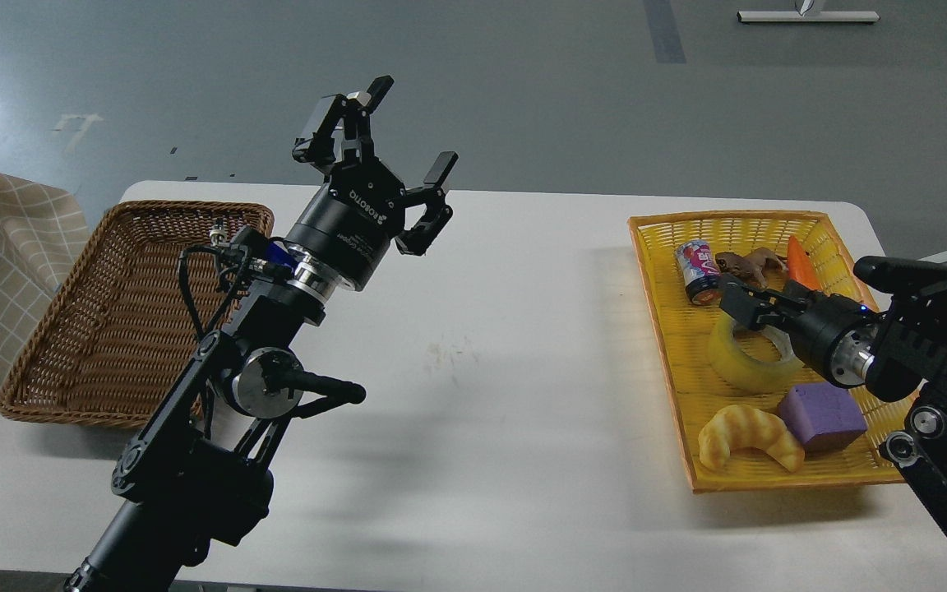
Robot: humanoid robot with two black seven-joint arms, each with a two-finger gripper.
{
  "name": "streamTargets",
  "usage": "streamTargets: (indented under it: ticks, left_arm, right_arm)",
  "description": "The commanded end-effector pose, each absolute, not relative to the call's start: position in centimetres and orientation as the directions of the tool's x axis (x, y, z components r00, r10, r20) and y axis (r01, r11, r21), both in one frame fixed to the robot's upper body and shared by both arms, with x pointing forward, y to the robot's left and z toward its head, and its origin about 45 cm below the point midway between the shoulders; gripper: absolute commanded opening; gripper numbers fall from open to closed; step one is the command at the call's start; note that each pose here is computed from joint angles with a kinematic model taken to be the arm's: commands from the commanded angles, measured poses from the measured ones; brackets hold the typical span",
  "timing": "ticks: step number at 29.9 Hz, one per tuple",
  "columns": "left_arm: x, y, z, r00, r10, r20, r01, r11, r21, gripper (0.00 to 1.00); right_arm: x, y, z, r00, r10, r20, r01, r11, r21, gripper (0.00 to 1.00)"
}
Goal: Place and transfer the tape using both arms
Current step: 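Reach the right gripper into the tray and grasp the tape roll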
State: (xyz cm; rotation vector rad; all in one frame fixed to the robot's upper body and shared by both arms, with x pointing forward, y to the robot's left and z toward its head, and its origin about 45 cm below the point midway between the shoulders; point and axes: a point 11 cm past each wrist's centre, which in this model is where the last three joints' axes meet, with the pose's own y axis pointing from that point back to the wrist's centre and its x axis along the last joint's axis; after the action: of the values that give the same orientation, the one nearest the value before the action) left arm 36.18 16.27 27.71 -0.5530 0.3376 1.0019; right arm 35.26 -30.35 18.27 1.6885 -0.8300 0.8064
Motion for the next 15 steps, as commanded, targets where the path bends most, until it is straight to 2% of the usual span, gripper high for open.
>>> streamTargets:
  ticks: [1,5,15]
  left_arm:
    - [36.2,16.2,27.7,0.506,0.697,-0.507,-0.862,0.422,-0.280,1.00]
    - [36.1,16.0,27.6,0.504,0.698,-0.509,-0.863,0.424,-0.275,1.00]
    - [35.9,16.3,26.9,0.490,0.702,-0.516,-0.871,0.417,-0.260,1.00]
  right_arm:
    - [35.0,-30.0,17.6,0.552,-0.126,0.824,-0.825,-0.226,0.518,0.84]
    - [34.8,-28.4,17.0,0.562,-0.139,0.815,-0.816,-0.255,0.519,0.84]
    - [35.3,-29.0,16.0,0.579,-0.123,0.806,-0.807,-0.228,0.545,0.84]
